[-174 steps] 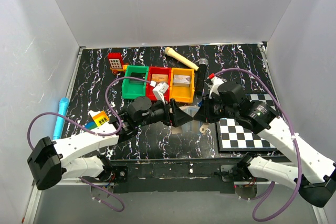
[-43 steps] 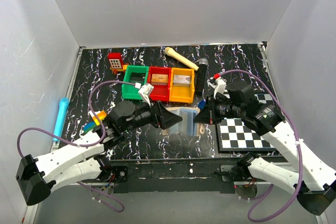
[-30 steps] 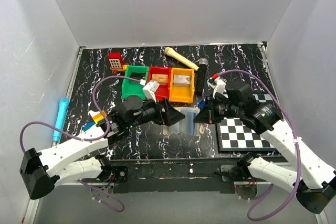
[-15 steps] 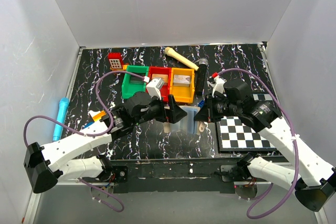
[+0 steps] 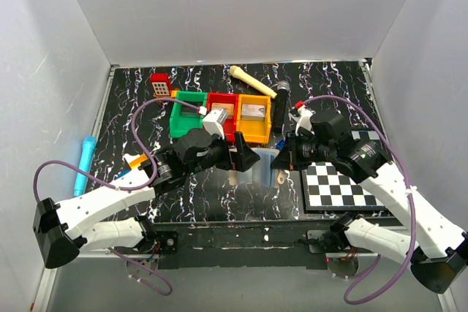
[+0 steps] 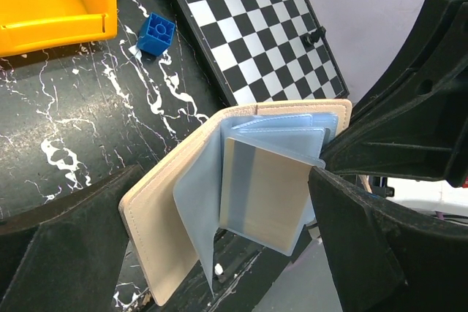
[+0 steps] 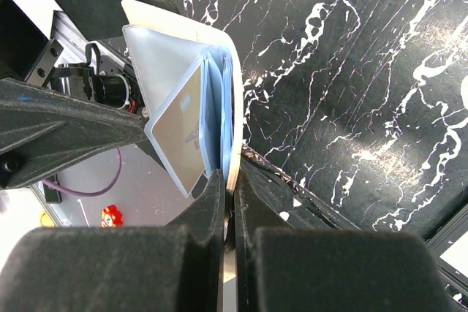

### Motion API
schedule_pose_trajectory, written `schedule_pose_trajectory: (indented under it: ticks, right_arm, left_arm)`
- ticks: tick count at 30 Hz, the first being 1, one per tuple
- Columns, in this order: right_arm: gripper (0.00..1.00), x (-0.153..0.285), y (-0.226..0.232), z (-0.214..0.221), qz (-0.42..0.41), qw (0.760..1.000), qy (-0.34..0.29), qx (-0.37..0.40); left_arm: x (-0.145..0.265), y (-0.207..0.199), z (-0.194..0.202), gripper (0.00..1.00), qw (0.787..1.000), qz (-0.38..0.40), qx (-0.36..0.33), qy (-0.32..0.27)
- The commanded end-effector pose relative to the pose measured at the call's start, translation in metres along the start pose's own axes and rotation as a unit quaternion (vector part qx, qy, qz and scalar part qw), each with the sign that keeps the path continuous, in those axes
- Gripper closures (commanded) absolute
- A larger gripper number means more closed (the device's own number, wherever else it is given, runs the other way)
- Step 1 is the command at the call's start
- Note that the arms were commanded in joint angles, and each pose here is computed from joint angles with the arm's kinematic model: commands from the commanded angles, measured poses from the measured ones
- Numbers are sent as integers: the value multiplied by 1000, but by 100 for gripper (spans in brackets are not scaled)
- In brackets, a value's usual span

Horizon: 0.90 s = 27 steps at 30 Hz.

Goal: Take the credit cards out of the card holder
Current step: Place the card holder at the center of the board.

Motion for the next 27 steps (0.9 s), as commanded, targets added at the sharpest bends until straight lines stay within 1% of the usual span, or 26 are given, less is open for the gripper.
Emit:
schedule_pose_trajectory:
  ticks: [1, 9, 21, 23, 27]
  right_arm:
    - [99, 9, 17, -16, -19, 999, -28, 12]
    - [99, 8, 17, -18, -13, 999, -27, 10]
    - [99, 8, 17, -17, -9, 1000, -25, 12]
    - [99, 7, 16, -17, -9, 1000, -24, 11]
    - [99, 8, 16, -16, -9, 999, -27, 13]
  left_arm:
    - [10, -11, -16, 2, 1000, 15, 1, -23]
    - [7, -19, -15, 2, 999, 27, 2, -18]
    - [-8, -22, -7, 2, 1000, 19, -10, 4]
    - [-8, -21, -6, 5, 1000, 16, -12, 6]
    - [-6, -17, -4, 15, 1000, 9, -14, 7]
Point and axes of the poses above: each gripper's point midway between its finger pads, its own x axis back along the fingers, its own y axis along the line the jaws close on, z = x × y, the point moved 1 cm from there along x, back along the fingers, and after that the axes turned 6 degrees about -x, right-handed, at the moved point
